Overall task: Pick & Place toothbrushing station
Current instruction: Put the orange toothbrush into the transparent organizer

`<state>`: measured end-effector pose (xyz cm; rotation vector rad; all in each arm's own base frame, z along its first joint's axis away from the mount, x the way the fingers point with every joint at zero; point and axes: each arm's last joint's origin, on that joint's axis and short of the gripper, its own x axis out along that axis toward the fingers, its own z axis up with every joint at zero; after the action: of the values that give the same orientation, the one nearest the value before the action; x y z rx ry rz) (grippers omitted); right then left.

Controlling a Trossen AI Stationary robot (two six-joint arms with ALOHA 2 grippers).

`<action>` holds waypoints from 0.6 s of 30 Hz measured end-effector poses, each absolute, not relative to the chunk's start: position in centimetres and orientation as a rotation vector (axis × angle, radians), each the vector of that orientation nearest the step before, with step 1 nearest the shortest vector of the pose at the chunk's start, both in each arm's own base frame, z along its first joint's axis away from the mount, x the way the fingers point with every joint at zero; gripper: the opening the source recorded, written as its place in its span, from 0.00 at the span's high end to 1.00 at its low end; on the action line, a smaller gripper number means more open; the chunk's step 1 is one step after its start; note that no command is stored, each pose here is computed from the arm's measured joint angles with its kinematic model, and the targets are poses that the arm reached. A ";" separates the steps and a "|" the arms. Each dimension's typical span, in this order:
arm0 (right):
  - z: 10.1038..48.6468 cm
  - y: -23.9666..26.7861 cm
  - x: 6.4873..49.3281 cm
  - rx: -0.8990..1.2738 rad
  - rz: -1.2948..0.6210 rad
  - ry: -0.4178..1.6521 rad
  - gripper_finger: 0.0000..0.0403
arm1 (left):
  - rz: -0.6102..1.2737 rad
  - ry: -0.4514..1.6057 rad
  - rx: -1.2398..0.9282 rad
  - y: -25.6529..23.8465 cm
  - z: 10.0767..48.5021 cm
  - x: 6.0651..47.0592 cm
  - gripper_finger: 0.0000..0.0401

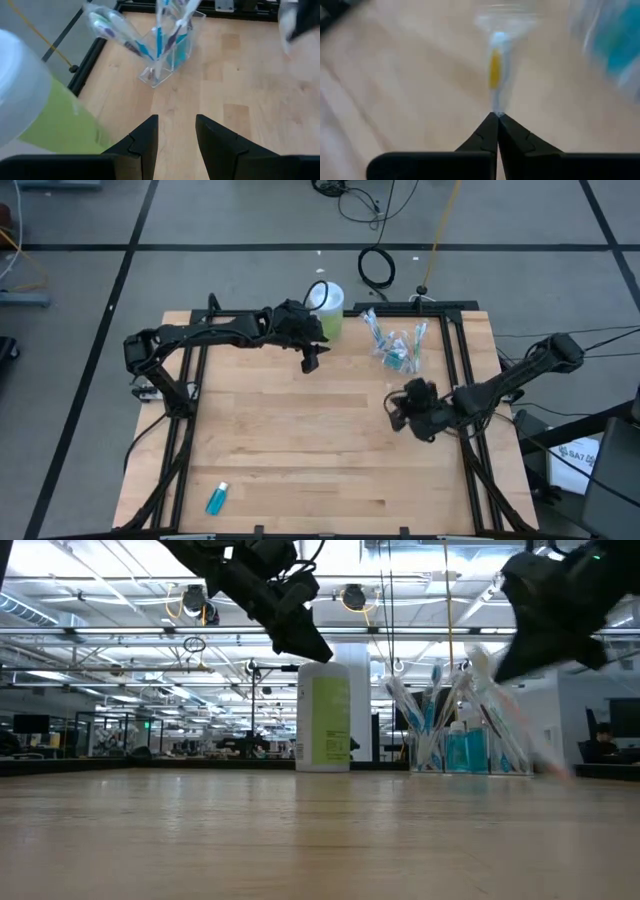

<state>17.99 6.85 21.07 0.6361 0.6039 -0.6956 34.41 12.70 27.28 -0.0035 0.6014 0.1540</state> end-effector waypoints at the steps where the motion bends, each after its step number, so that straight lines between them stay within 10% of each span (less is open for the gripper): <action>1: 21.6 6.5 17.9 0.584 -0.701 0.562 1.00 | 0.148 0.602 0.003 12.6 27.3 34.5 0.66; 18: 27.7 0.2 13.2 0.100 -0.873 0.313 1.00 | 0.087 0.648 0.002 10.3 26.9 34.9 0.66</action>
<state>13.16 0.24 27.74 0.1001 0.3131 -0.8729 34.94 10.28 26.91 0.0020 0.6480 0.0875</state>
